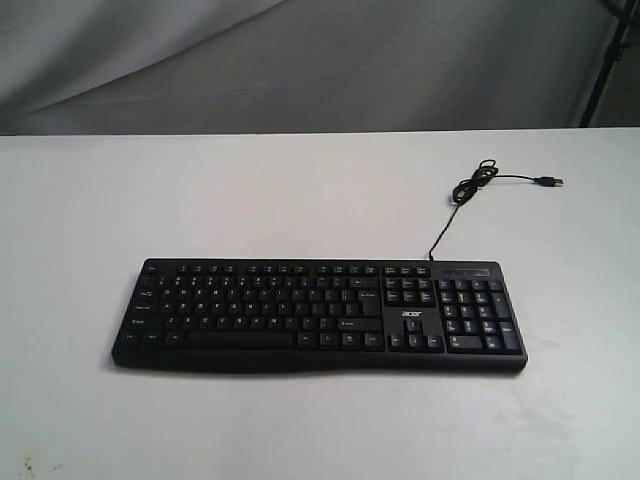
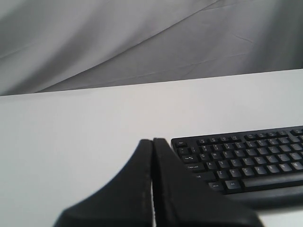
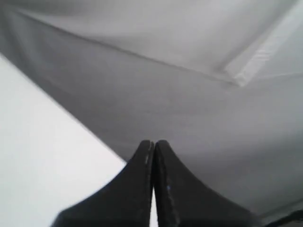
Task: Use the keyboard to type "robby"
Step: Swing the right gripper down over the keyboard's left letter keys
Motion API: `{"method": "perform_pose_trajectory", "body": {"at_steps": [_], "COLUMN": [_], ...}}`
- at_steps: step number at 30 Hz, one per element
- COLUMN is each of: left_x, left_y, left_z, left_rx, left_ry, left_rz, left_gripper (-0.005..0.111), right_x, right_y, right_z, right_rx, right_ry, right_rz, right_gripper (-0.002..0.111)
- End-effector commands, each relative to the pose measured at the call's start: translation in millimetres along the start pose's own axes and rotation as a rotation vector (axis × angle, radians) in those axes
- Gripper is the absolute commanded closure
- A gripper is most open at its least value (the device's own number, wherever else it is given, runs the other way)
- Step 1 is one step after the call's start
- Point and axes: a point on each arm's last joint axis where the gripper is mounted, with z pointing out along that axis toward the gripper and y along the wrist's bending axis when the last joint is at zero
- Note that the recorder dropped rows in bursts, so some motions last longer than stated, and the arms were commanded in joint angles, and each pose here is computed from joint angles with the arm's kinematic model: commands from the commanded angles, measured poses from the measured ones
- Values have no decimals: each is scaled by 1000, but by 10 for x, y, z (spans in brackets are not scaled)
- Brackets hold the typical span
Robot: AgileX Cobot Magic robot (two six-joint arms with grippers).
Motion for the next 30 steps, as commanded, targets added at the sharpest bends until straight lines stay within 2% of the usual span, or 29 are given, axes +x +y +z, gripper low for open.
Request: {"method": "perform_pose_trajectory", "body": {"at_steps": [1, 7, 14, 21, 30], "left_x": [8, 8, 8, 8, 8], "left_y": [-3, -3, -3, -3, -3], "left_z": [1, 1, 1, 1, 1], "left_rx": [5, 5, 5, 5, 5], "left_ry": [-5, -5, -5, -5, -5], "left_rz": [3, 3, 3, 3, 3], "left_gripper": [107, 107, 107, 107, 107], "right_x": [-49, 36, 241, 341, 646], "right_y": [239, 523, 667, 743, 1009], "right_z": [226, 570, 971, 1164, 1372], "right_rx": [-249, -443, -441, -434, -591], "right_ry": [14, -6, 33, 41, 188], "right_rz": [4, -3, 29, 70, 43], "right_gripper": [108, 108, 108, 108, 108]}}
